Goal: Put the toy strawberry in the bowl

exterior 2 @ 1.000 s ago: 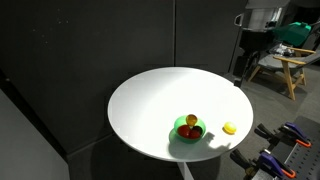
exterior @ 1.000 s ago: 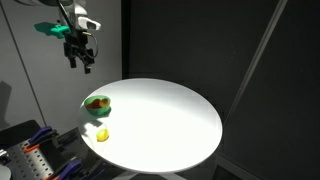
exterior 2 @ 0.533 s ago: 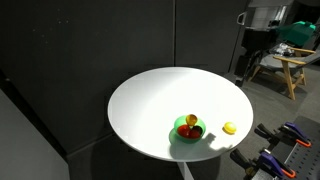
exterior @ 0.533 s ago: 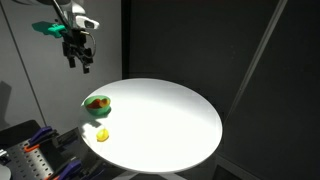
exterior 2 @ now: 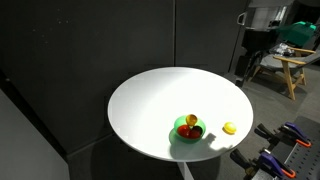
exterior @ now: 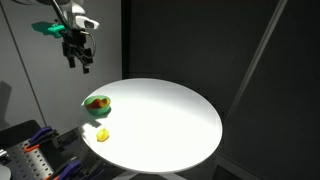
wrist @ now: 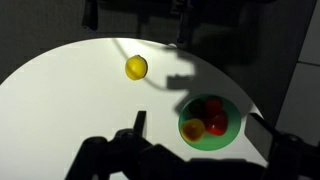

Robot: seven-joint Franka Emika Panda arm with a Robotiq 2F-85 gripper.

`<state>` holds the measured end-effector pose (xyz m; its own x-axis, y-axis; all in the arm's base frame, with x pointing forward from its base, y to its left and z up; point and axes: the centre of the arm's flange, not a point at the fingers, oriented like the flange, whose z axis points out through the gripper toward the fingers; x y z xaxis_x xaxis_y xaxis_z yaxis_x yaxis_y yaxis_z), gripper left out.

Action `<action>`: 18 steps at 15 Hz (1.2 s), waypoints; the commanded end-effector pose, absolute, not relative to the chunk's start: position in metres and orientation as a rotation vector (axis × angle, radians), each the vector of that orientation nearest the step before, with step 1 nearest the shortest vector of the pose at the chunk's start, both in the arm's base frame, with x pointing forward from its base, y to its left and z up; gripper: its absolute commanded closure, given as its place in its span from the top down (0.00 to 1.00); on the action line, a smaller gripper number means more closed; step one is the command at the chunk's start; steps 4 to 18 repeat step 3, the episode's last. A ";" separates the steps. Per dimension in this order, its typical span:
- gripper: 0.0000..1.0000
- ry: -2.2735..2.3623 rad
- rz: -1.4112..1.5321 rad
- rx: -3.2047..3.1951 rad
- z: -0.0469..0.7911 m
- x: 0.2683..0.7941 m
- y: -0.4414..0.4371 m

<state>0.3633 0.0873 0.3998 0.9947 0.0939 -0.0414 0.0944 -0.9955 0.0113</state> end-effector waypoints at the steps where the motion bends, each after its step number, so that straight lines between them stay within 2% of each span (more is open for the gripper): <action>1: 1.00 0.147 -0.064 3.124 0.400 0.363 0.087; 18: 1.00 0.147 -0.064 3.124 0.400 0.363 0.087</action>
